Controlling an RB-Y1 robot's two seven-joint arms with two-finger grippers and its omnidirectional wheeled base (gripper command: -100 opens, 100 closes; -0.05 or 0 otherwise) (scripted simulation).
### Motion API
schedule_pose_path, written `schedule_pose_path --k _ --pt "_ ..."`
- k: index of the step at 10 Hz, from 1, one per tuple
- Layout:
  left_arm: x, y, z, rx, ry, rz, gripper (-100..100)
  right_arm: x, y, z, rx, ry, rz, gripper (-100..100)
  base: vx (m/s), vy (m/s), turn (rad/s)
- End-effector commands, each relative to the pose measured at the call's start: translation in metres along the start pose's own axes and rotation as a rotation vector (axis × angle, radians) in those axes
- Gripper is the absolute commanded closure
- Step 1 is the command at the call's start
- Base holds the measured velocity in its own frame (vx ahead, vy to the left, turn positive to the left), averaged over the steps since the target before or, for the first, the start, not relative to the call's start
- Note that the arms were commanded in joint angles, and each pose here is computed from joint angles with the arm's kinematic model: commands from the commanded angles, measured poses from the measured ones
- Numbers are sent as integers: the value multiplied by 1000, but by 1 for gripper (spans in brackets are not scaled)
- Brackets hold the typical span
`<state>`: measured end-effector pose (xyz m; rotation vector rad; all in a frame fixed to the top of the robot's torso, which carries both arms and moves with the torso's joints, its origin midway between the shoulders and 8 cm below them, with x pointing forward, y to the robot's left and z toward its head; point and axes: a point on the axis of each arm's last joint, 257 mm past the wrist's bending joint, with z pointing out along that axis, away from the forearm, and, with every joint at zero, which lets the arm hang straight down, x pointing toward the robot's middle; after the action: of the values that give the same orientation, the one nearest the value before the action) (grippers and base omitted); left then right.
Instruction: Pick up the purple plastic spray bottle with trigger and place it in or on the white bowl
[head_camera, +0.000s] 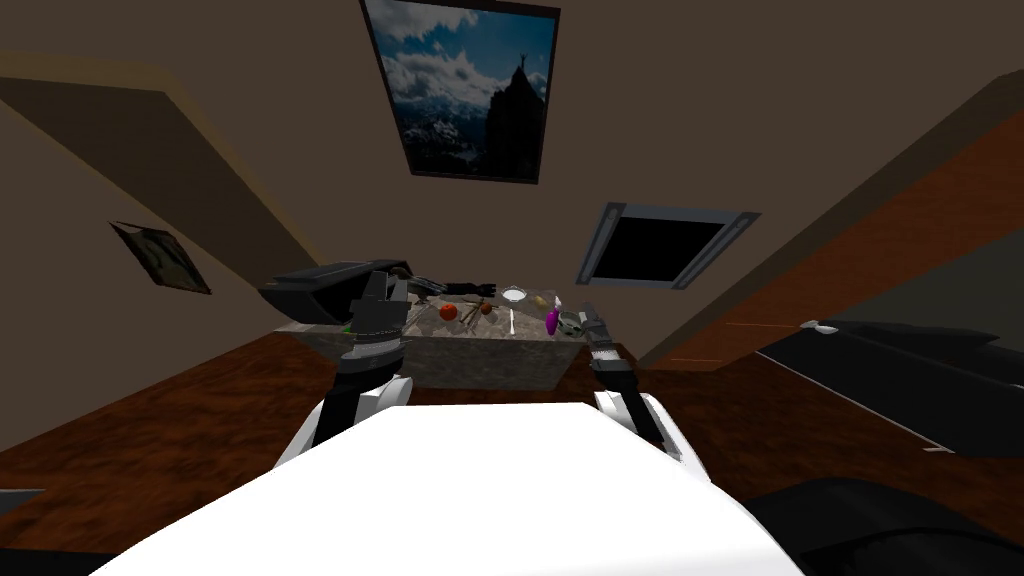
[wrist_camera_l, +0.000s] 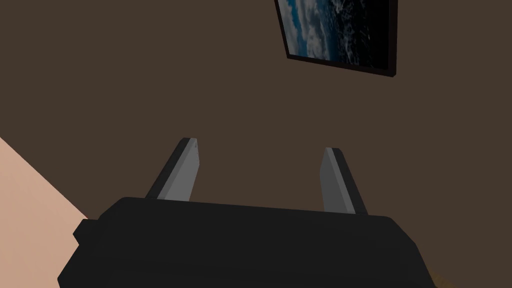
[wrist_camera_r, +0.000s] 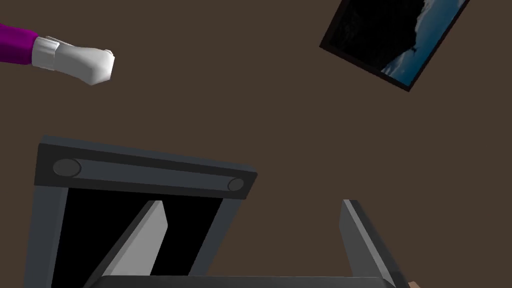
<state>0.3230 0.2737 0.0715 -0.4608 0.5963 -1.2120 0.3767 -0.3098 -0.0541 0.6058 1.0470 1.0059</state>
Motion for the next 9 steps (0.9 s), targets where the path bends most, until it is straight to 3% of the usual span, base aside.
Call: schedule_pose_path --k 1,9 --pt "0 0 0 0 0 0 0 -3 -21 -4 55 26 -80 -100 35 88 -40" --pt "0 0 0 0 0 0 0 -30 -121 -29 284 193 -498 -100 46 93 -16"
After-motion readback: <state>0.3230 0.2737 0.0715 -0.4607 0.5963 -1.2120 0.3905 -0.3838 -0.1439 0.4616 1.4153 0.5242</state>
